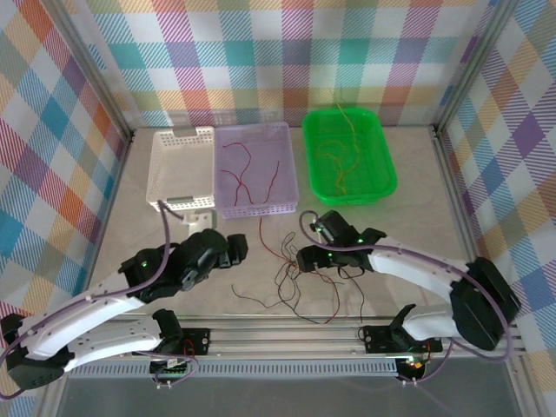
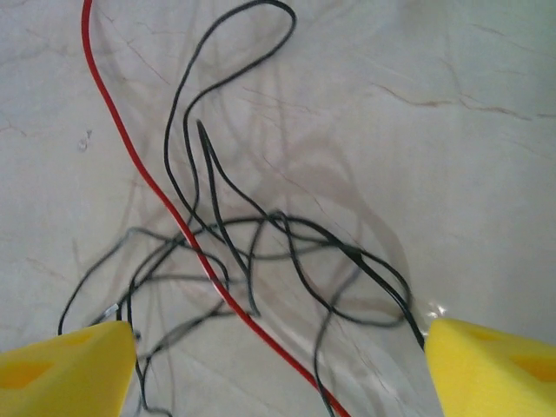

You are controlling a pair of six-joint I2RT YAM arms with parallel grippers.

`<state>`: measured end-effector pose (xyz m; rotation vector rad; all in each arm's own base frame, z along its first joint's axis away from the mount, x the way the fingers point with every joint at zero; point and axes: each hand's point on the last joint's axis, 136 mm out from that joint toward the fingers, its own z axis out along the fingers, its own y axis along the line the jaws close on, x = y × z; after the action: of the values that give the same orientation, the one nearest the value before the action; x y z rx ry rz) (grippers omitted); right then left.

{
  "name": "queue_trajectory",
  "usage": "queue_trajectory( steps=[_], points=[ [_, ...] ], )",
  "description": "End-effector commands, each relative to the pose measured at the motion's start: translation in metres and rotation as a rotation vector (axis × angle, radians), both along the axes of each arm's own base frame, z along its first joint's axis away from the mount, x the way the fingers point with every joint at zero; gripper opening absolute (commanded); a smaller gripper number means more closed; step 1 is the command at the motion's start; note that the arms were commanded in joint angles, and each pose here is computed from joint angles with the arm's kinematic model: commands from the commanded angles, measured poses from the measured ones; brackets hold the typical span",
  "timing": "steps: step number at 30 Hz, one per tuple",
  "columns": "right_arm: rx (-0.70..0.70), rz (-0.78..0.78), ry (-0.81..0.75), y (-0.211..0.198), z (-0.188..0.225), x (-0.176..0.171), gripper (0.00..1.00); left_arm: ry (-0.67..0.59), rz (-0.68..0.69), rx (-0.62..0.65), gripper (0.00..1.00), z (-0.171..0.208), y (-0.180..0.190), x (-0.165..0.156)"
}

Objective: Untangle the cables

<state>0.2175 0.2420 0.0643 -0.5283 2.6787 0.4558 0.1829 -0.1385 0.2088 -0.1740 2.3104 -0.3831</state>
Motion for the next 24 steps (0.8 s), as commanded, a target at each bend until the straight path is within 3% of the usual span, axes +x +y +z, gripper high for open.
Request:
queue_trajectory(
  steps=[1,4,8,14,20,24],
  points=[
    [0.022,0.039,-0.063,0.027,0.004,0.017,0.74,0.035,0.081,0.003,0.88,-0.019,0.019,-0.008],
    [0.013,0.039,-0.054,0.033,-0.001,0.017,0.49,0.045,0.085,-0.003,0.88,-0.028,0.020,-0.011],
    [-0.013,0.037,-0.037,0.034,-0.009,0.020,0.27,0.057,0.100,0.005,0.88,-0.039,0.023,-0.013],
    [0.016,0.067,-0.088,0.043,0.021,0.028,0.01,0.079,0.098,-0.027,0.87,-0.055,0.013,-0.014],
    [0.131,0.103,-0.256,0.050,0.113,0.044,0.00,0.088,0.072,-0.035,0.87,-0.060,-0.010,-0.009],
    [0.290,0.148,-0.330,0.057,0.183,0.039,0.00,0.071,0.045,-0.059,0.87,-0.057,-0.028,-0.006]
  ],
)
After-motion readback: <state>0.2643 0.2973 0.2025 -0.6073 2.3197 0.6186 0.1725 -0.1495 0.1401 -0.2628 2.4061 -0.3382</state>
